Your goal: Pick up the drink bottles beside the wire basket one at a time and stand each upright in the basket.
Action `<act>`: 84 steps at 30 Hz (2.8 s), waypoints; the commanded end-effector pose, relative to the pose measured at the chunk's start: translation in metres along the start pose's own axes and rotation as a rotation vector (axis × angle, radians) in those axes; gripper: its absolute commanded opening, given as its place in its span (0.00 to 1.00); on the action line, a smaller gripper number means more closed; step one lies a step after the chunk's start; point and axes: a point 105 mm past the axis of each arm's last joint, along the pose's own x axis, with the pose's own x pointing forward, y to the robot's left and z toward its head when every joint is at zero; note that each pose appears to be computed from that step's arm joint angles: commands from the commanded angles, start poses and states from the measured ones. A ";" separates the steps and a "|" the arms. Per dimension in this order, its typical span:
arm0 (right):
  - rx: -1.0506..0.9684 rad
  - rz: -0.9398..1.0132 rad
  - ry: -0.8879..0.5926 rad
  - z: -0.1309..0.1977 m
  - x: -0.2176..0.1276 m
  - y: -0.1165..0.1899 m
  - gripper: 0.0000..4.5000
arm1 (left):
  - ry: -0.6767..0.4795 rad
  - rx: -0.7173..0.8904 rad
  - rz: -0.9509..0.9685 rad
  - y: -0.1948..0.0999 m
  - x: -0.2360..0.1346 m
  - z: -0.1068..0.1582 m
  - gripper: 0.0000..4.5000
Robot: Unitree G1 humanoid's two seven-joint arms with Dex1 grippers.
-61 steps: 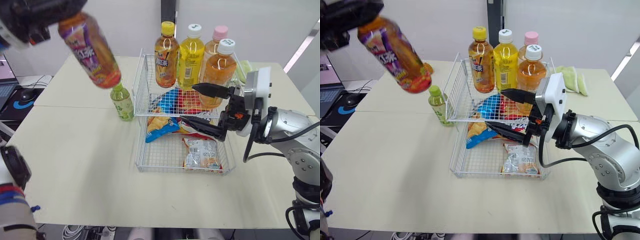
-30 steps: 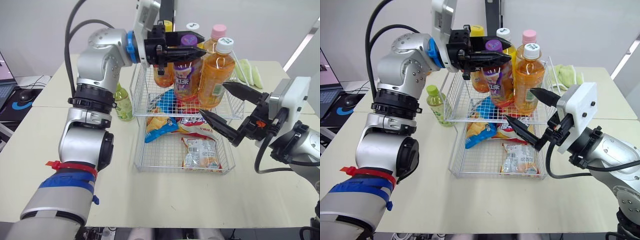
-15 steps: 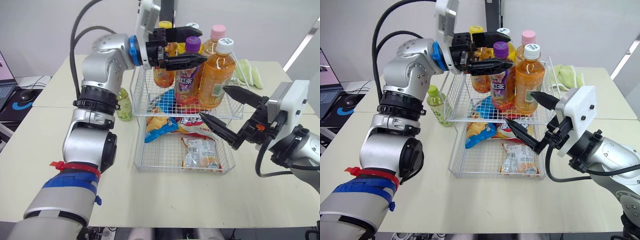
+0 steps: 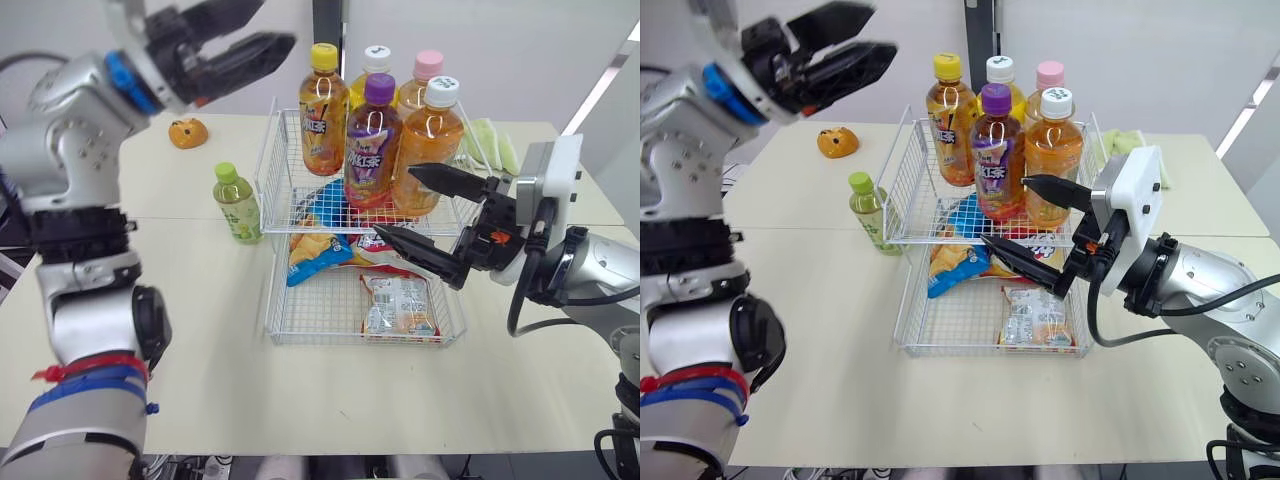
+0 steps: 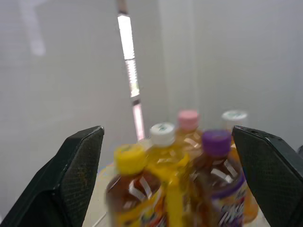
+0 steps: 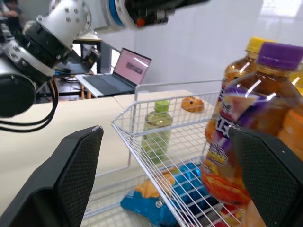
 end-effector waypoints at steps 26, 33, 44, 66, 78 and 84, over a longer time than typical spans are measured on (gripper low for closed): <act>-0.021 0.192 -0.120 0.010 0.031 0.004 1.00 | 0.213 -0.099 0.576 -0.027 -0.114 -0.122 0.99; -0.054 0.121 -0.097 0.013 0.025 0.001 1.00 | 0.250 -0.062 0.508 -0.002 -0.063 -0.135 0.99; -0.072 0.054 -0.074 0.015 0.017 0.001 1.00 | 0.266 0.000 0.522 0.028 -0.036 -0.141 0.99; -0.075 0.032 -0.071 0.016 0.015 0.004 1.00 | 0.273 -0.014 0.520 0.038 -0.032 -0.151 0.34; -0.076 0.043 -0.071 0.015 0.014 0.005 1.00 | 0.168 -0.066 0.326 0.043 -0.047 -0.095 0.30; -0.062 0.060 -0.090 0.017 0.015 0.006 1.00 | 0.225 -0.018 0.129 0.048 -0.058 -0.038 0.30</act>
